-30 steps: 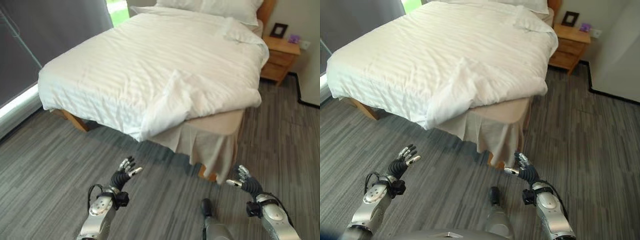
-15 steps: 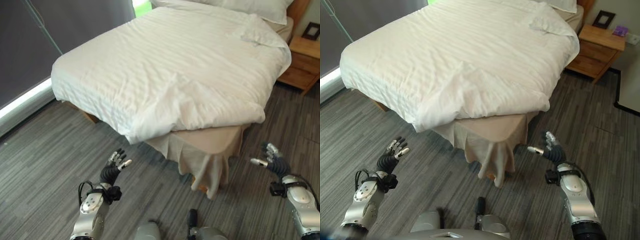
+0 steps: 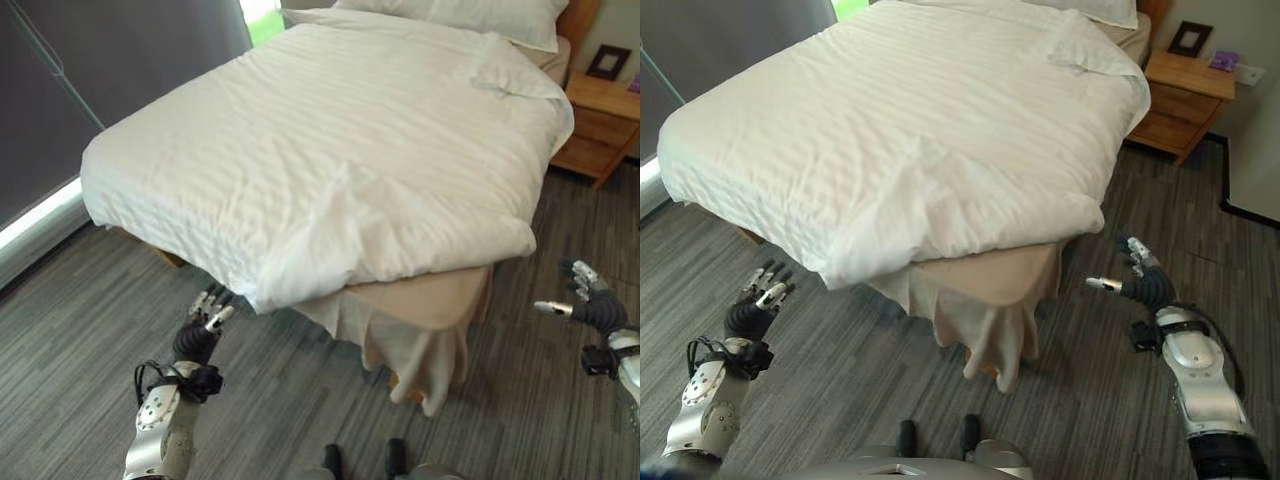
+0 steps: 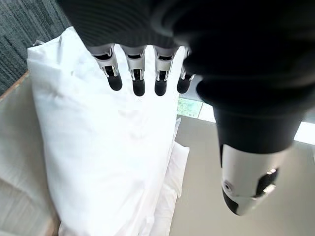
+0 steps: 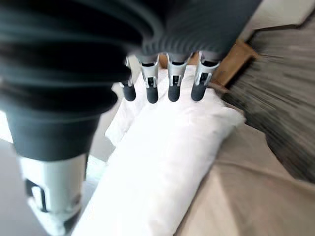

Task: Making the bed.

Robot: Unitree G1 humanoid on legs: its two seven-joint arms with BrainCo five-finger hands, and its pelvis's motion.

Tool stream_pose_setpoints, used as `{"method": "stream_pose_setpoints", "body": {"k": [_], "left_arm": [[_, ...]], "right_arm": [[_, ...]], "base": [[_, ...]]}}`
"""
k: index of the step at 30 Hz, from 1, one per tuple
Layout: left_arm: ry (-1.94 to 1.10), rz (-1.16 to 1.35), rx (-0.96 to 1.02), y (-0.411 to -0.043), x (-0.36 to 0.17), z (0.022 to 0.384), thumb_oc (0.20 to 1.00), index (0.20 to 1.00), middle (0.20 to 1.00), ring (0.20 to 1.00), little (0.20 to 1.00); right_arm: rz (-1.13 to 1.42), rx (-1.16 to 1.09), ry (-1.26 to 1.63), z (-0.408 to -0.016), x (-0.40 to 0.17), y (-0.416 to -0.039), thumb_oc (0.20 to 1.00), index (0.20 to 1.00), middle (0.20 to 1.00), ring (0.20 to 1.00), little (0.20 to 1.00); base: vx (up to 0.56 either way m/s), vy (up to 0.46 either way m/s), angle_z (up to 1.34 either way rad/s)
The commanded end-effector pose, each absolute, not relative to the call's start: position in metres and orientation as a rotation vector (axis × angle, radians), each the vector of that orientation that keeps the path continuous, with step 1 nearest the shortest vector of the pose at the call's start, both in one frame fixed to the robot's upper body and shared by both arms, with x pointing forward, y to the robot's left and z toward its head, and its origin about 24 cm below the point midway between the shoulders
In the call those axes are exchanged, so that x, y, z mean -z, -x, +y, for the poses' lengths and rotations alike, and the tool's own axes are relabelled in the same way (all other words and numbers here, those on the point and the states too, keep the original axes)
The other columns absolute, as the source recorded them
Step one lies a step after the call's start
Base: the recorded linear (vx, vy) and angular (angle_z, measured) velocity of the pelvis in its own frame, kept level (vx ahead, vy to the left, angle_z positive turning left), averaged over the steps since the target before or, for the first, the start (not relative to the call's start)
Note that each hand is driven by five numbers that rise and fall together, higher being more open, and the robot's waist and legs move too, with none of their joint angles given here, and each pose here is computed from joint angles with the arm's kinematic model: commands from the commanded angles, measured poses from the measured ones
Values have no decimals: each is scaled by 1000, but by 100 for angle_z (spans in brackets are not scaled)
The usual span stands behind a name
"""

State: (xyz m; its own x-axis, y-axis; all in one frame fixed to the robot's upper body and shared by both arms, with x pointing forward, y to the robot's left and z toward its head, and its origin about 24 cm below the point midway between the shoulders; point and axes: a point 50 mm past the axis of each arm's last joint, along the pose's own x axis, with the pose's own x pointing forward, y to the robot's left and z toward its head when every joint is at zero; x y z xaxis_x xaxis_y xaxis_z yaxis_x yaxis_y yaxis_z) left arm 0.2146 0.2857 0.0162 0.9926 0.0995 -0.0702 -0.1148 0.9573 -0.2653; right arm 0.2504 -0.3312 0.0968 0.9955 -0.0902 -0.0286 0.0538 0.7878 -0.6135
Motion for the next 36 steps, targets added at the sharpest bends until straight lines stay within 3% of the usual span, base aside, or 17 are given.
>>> {"method": "stream_pose_setpoints", "body": {"k": [1,4,5,6,7,17,29,36], "left_arm": [[260,-19,-128,-216,-31,298,1000,1000,1000,1000,1000],[270,-12,-146,-215,-29,298,1000,1000,1000,1000,1000],[310,7,-176,-214,-22,292,1000,1000,1000,1000,1000],[312,6,-179,-214,-22,292,1000,1000,1000,1000,1000],[313,36,-184,-210,-17,291,1000,1000,1000,1000,1000],[275,116,-208,-200,-7,302,1000,1000,1000,1000,1000],[328,107,-134,-220,-9,275,1000,1000,1000,1000,1000],[382,50,-195,-223,-16,279,1000,1000,1000,1000,1000]], "right_arm": [[-13,109,774,-330,-131,-294,1000,1000,1000,1000,1000],[-28,93,769,-323,-138,-309,1000,1000,1000,1000,1000],[-24,134,818,-325,-168,-337,1000,1000,1000,1000,1000],[-27,132,819,-324,-169,-338,1000,1000,1000,1000,1000],[-39,214,893,-331,-204,-354,1000,1000,1000,1000,1000],[-55,483,984,-339,-301,-376,1000,1000,1000,1000,1000],[2,532,998,-329,-312,-383,1000,1000,1000,1000,1000],[103,628,1017,-355,-305,-370,1000,1000,1000,1000,1000]], "base": [[22,64,2],[-35,21,8],[-61,12,9],[-90,17,13],[-29,5,24],[-51,20,27],[-26,12,23],[-82,19,10]]}}
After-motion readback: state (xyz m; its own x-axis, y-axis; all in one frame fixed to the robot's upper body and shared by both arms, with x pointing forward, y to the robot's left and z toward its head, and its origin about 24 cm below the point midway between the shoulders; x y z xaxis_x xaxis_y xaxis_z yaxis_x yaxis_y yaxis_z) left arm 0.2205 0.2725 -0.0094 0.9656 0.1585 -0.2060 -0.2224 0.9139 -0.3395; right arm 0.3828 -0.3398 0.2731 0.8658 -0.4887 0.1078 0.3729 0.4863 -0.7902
